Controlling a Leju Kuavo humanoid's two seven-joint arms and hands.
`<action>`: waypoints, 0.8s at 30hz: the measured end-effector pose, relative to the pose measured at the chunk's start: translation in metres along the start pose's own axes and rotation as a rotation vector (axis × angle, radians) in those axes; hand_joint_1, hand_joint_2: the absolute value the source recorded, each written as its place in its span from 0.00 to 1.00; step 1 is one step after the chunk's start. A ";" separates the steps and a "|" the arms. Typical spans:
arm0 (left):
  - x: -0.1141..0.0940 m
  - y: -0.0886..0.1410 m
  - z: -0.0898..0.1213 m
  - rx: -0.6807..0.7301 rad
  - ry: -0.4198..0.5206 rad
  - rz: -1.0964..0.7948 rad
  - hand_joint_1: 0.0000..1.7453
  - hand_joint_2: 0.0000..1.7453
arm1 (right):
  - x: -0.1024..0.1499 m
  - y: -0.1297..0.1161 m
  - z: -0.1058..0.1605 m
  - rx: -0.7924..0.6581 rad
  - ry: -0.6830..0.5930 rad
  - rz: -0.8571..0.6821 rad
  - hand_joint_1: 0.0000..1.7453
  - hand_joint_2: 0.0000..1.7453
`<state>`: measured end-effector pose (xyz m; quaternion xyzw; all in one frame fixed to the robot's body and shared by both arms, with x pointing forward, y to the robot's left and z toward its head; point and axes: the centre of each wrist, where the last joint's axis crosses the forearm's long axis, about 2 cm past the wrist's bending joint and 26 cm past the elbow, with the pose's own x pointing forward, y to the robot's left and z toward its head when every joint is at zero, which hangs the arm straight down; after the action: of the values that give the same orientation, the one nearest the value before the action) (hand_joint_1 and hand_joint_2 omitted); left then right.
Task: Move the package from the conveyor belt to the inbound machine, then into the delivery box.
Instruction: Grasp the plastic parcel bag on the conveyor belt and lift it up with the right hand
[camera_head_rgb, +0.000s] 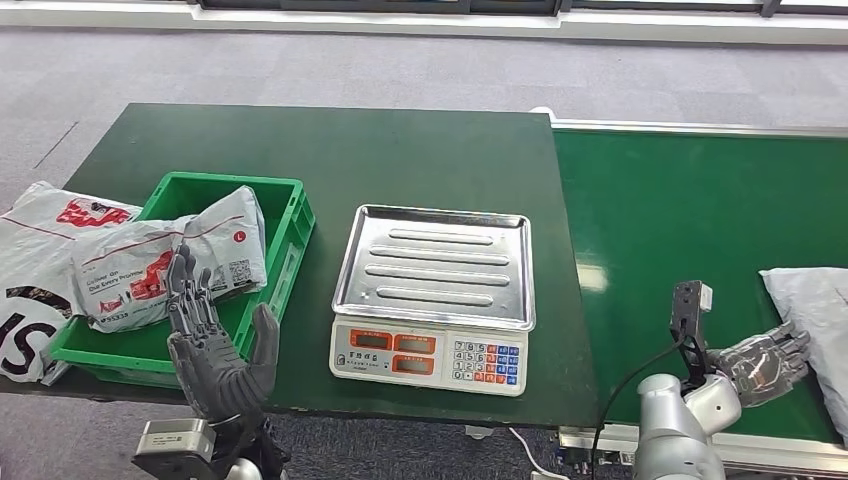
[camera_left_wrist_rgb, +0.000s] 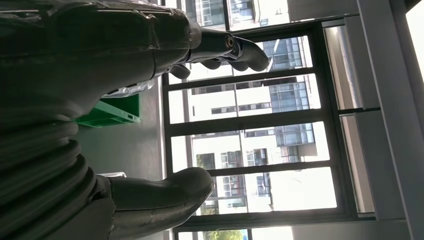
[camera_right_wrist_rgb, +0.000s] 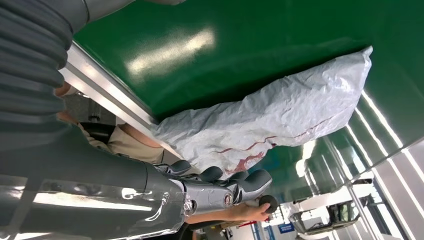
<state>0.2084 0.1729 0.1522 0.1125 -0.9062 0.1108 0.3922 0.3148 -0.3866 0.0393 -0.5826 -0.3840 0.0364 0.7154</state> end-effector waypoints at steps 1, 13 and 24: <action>0.000 0.000 0.000 0.000 0.000 0.000 0.00 1.00 | 0.000 0.001 0.000 0.006 -0.001 0.002 0.00 1.00; 0.000 0.000 0.000 -0.007 -0.001 0.006 0.00 1.00 | -0.002 0.002 -0.003 0.025 0.010 0.011 0.00 1.00; 0.000 0.000 0.000 -0.009 -0.001 0.008 0.00 1.00 | -0.007 0.001 -0.004 0.022 0.047 0.023 0.00 1.00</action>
<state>0.2082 0.1728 0.1526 0.1072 -0.9074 0.1081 0.3916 0.3123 -0.3926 0.0345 -0.5797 -0.3599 0.0349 0.7302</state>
